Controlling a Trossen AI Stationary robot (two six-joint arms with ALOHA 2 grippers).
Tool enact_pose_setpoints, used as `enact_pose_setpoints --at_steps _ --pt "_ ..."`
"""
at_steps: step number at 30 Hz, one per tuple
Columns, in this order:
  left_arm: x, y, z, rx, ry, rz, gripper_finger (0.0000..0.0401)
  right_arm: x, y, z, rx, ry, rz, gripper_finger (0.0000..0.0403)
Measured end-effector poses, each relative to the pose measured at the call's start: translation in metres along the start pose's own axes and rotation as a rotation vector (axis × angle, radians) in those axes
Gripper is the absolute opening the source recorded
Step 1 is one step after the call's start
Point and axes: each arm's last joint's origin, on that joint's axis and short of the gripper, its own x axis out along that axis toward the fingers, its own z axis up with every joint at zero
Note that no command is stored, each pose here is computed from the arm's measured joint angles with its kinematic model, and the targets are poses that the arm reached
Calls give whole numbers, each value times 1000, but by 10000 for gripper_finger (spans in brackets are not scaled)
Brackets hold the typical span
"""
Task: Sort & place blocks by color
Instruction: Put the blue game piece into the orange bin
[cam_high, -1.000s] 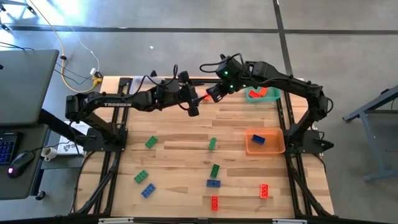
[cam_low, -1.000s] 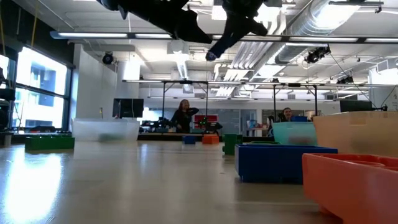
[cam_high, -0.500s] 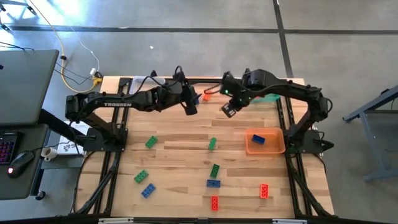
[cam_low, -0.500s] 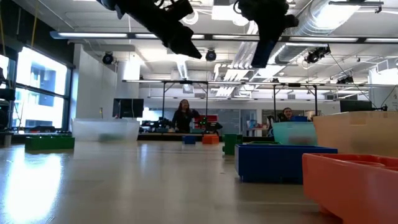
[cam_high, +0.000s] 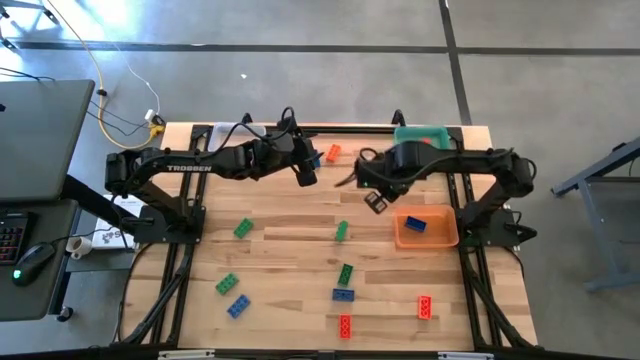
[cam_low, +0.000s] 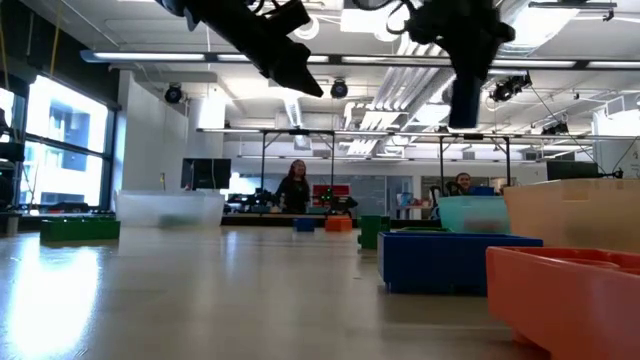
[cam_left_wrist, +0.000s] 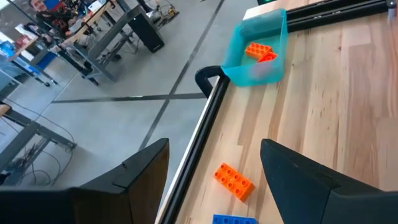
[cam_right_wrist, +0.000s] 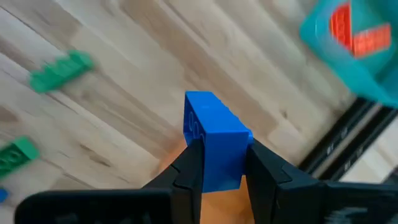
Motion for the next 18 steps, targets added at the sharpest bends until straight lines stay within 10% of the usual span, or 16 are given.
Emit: enact_pose_setpoints --at_steps 18 --pt "0 0 0 -10 5 -3 241 42 -31 -95 122 294 6 67"
